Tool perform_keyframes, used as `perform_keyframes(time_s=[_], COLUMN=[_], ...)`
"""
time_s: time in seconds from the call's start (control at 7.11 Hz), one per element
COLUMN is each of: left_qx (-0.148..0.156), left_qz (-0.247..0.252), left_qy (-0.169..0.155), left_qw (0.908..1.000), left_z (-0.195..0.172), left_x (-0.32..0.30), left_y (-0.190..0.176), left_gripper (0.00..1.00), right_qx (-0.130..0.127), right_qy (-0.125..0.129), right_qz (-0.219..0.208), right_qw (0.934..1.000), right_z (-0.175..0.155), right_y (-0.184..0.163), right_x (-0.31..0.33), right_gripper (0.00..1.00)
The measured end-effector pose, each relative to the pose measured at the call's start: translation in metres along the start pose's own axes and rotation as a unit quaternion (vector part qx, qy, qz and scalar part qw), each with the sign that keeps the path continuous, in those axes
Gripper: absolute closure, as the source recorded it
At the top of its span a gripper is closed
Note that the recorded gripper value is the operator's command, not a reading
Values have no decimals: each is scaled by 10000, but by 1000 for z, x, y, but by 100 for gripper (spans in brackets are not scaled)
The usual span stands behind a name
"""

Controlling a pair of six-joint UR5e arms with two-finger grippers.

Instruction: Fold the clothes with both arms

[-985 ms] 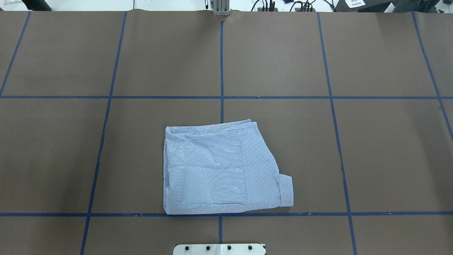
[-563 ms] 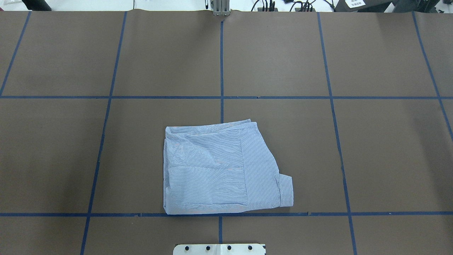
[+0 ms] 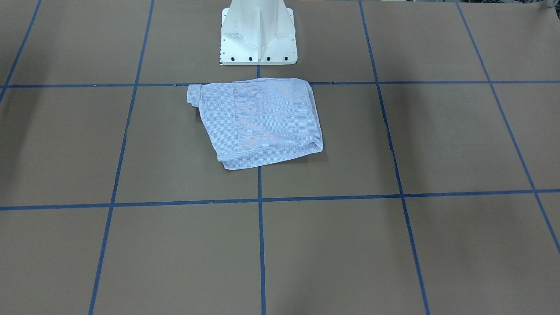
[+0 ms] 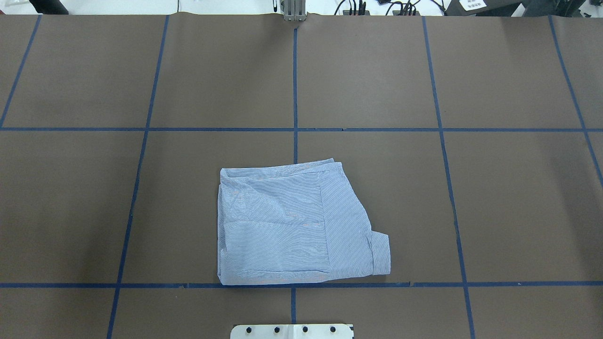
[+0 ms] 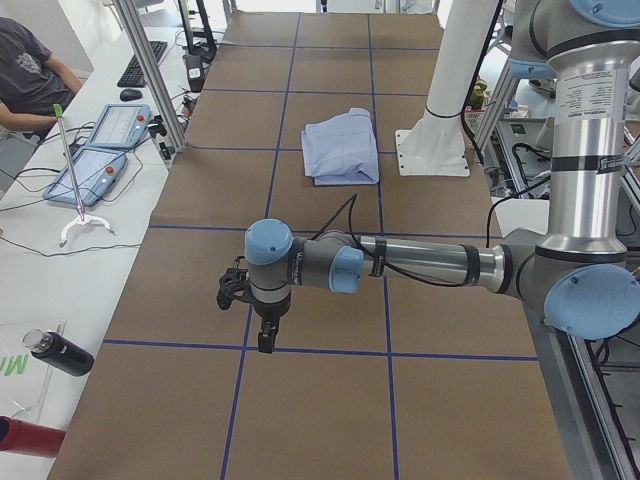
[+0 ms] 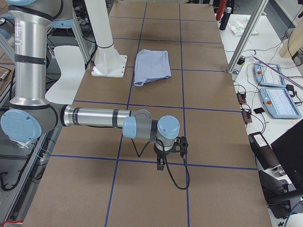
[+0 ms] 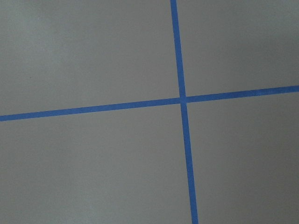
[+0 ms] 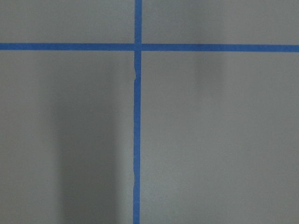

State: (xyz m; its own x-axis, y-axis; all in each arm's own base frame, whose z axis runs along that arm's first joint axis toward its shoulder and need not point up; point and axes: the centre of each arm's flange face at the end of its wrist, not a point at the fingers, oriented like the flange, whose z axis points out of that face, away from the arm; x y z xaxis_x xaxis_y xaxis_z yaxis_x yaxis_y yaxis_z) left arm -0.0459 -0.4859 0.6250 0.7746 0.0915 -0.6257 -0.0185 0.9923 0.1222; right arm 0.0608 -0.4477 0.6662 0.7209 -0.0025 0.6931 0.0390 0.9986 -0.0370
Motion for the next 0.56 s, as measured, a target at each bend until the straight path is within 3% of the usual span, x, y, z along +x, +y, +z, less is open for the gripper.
perform_keyframes(time_s=[0.56], left_qx=[-3], left_qz=[-2], left_qy=[0], left_qw=[10000], left_z=[1], left_x=[0], left_y=[1], left_gripper=[0], right_qx=[191], right_qy=[17], right_qz=[14], right_qw=[9998], right_z=[-5], right_y=[-7], right_x=[-4], right_gripper=[0])
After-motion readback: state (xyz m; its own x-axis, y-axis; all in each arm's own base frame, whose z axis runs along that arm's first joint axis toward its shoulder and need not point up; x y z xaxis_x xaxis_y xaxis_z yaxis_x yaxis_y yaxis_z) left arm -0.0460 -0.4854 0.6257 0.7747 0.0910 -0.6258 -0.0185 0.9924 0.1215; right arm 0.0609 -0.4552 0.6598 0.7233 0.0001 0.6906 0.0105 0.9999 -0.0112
